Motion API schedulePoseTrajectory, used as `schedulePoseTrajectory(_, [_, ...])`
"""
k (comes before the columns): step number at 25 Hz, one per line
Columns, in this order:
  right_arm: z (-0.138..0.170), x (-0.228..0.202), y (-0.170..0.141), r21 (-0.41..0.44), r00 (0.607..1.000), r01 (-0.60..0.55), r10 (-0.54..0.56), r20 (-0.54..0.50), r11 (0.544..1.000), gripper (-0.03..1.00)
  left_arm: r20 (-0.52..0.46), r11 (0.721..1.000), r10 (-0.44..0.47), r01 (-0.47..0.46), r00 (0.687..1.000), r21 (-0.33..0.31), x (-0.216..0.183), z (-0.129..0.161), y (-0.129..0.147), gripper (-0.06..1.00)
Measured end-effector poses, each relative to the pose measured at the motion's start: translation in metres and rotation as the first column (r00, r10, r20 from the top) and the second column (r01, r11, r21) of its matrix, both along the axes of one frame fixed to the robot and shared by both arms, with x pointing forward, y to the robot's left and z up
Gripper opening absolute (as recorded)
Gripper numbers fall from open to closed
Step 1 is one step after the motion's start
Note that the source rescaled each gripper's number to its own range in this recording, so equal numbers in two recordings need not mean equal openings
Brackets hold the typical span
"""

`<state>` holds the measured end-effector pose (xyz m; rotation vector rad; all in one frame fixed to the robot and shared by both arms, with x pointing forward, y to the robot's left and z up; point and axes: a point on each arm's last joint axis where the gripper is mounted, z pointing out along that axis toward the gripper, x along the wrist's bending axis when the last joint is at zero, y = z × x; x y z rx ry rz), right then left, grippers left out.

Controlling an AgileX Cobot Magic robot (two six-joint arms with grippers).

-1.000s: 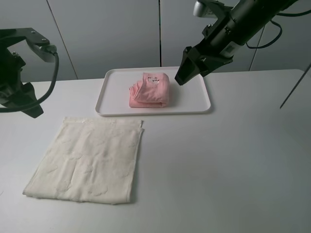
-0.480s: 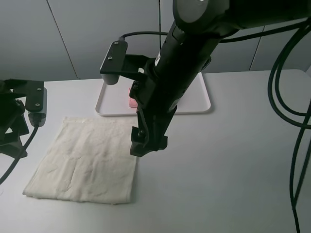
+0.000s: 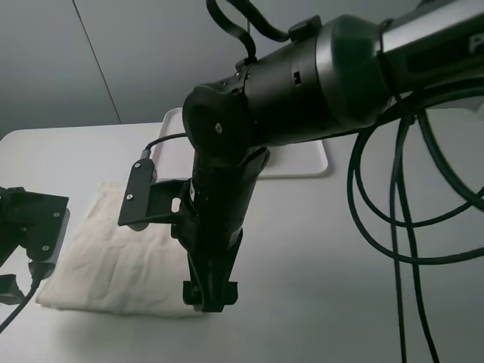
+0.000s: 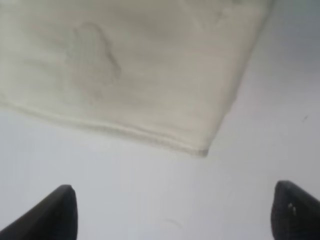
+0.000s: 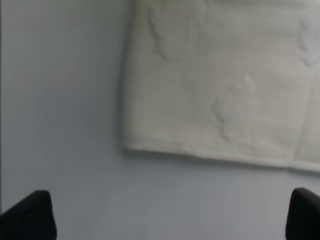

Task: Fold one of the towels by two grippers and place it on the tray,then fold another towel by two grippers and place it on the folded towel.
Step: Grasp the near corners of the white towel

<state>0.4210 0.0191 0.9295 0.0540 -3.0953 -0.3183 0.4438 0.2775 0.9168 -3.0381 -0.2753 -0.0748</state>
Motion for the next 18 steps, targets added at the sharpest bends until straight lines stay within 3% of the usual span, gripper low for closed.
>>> schedulePoseTrajectory(8, [-0.02, -0.001, 0.005, -0.015, 0.999, 0.025, -0.025, -0.034, 1.0, 1.0, -0.027, 0.995, -0.102, 0.102, 0.994, -0.004, -0.018, -0.024, 0.002, 1.0])
schedulePoseTrajectory(18, [-0.021, -0.002, 0.007, -0.007, 0.999, 0.021, -0.021, -0.029, 1.0, 1.0, -0.04, 0.99, -0.143, 0.143, 0.989, -0.006, -0.014, -0.037, 0.001, 1.0])
